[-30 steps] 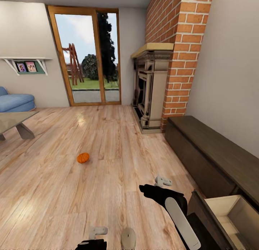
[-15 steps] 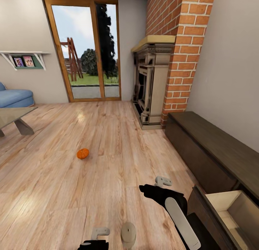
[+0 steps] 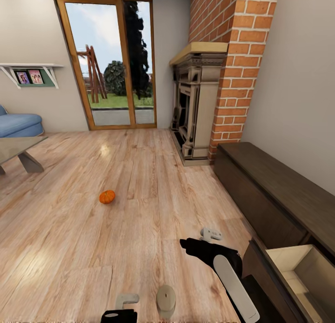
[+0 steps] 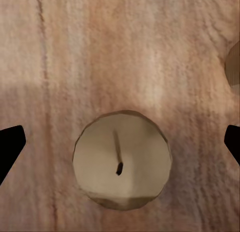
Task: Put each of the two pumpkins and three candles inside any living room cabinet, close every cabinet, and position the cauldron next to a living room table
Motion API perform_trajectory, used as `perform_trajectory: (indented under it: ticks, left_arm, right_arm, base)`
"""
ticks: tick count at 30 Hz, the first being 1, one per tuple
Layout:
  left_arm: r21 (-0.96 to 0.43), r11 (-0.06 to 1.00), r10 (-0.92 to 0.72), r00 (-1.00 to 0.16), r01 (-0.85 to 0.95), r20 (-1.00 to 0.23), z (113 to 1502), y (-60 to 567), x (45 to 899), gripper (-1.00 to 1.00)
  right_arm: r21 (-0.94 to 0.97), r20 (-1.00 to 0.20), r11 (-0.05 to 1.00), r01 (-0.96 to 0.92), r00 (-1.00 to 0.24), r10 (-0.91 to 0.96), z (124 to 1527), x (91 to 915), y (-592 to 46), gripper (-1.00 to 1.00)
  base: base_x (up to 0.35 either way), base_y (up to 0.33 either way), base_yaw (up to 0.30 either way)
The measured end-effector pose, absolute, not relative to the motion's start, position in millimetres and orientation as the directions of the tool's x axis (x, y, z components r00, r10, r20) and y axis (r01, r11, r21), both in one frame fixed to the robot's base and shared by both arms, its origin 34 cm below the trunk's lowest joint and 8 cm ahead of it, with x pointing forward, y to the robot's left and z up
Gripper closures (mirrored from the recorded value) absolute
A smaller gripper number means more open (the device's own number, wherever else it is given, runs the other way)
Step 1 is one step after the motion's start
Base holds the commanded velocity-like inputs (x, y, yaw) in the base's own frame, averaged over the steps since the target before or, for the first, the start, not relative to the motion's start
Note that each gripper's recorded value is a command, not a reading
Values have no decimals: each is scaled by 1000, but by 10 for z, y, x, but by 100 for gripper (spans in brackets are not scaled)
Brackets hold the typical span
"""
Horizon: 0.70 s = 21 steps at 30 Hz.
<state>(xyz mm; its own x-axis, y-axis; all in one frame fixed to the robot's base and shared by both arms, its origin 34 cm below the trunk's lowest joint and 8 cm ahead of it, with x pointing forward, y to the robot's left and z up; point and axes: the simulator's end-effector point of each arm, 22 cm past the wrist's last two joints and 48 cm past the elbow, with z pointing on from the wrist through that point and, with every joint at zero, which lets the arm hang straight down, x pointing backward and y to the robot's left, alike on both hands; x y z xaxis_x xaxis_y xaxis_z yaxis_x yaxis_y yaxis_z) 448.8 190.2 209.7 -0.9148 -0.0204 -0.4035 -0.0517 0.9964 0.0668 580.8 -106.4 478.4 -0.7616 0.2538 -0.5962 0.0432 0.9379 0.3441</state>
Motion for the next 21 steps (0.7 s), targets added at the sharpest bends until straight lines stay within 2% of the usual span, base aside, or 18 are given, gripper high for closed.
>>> perform_trajectory:
  ticks: [11,21]
  left_arm:
    - [67,996,-21,-918,-52,-395,2053,1871,4451,-100]
    - [64,997,-22,-932,-49,-361,1915,1825,4334,-100]
  right_arm:
    - [486,-582,871,-71,-770,262,4927,5795,-676,-100]
    - [502,-548,862,-68,-796,256,4745,5767,-632,-100]
  base:
    - [0,0,0]
    - [0,0,0]
